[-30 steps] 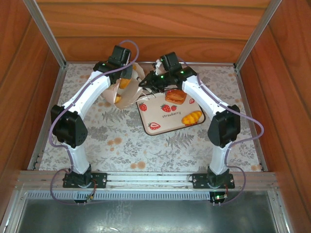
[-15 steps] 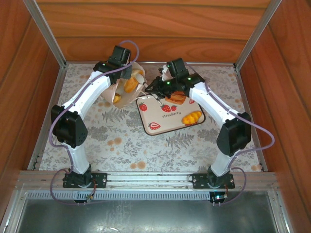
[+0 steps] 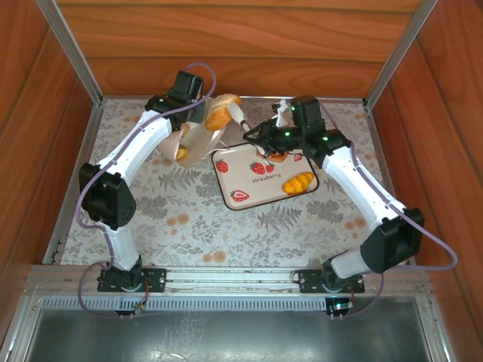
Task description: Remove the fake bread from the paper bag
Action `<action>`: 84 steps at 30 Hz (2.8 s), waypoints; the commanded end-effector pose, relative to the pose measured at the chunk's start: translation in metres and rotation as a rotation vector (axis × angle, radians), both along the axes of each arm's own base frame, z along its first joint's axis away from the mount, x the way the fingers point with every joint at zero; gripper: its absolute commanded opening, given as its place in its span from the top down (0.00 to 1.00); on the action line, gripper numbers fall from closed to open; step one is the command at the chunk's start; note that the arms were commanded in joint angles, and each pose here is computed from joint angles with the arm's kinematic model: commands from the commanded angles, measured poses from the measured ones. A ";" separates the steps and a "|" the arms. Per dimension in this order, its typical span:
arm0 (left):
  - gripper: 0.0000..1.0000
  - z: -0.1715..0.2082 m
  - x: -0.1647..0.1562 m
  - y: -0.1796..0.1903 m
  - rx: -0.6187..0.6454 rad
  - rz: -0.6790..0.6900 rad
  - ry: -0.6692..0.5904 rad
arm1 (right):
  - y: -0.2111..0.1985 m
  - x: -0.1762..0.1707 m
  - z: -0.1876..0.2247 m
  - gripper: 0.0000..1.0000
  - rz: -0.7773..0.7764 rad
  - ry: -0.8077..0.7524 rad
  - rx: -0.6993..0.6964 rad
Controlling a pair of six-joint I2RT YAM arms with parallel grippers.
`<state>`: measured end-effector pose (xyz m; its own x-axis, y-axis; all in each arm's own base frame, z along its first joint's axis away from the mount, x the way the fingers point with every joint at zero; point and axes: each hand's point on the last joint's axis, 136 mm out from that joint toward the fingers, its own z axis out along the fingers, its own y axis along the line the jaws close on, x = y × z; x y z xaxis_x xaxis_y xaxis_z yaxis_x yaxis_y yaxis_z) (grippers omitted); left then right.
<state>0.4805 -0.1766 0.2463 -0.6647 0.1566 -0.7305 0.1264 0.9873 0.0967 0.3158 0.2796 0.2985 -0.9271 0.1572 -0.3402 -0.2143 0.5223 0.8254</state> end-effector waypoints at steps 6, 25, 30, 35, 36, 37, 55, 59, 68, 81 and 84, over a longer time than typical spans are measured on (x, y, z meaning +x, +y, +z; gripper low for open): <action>1.00 0.001 -0.005 0.008 0.018 0.011 0.011 | -0.037 -0.021 0.062 1.00 -0.072 -0.194 0.063; 1.00 0.003 -0.005 0.008 0.023 -0.002 0.008 | -0.125 -0.068 0.017 1.00 -0.271 -0.102 -0.074; 1.00 0.005 -0.004 0.008 0.019 -0.002 0.004 | -0.129 -0.076 0.001 1.00 -0.274 -0.062 -0.068; 1.00 0.007 -0.005 0.007 0.013 -0.006 0.002 | -0.132 -0.083 -0.017 1.00 -0.272 -0.021 -0.064; 1.00 0.007 -0.006 0.007 0.012 -0.007 0.002 | -0.133 -0.084 -0.020 1.00 -0.269 -0.011 -0.059; 1.00 0.007 -0.005 0.007 0.013 -0.006 0.002 | -0.132 -0.085 -0.024 1.00 -0.266 -0.003 -0.056; 1.00 0.004 -0.006 0.006 0.004 -0.007 0.010 | -0.131 -0.084 -0.055 1.00 -0.241 0.073 0.031; 1.00 0.003 -0.006 0.006 0.000 -0.007 0.013 | -0.131 -0.084 -0.057 1.00 -0.239 0.077 0.028; 1.00 0.002 -0.005 0.006 -0.001 -0.007 0.016 | -0.132 -0.084 -0.063 1.00 -0.239 0.089 0.031; 1.00 -0.001 -0.004 0.005 0.002 -0.009 0.022 | -0.131 -0.081 -0.079 1.00 -0.229 0.117 0.043; 1.00 -0.004 -0.004 0.005 0.006 -0.008 0.026 | -0.131 -0.079 -0.086 1.00 -0.230 0.140 0.042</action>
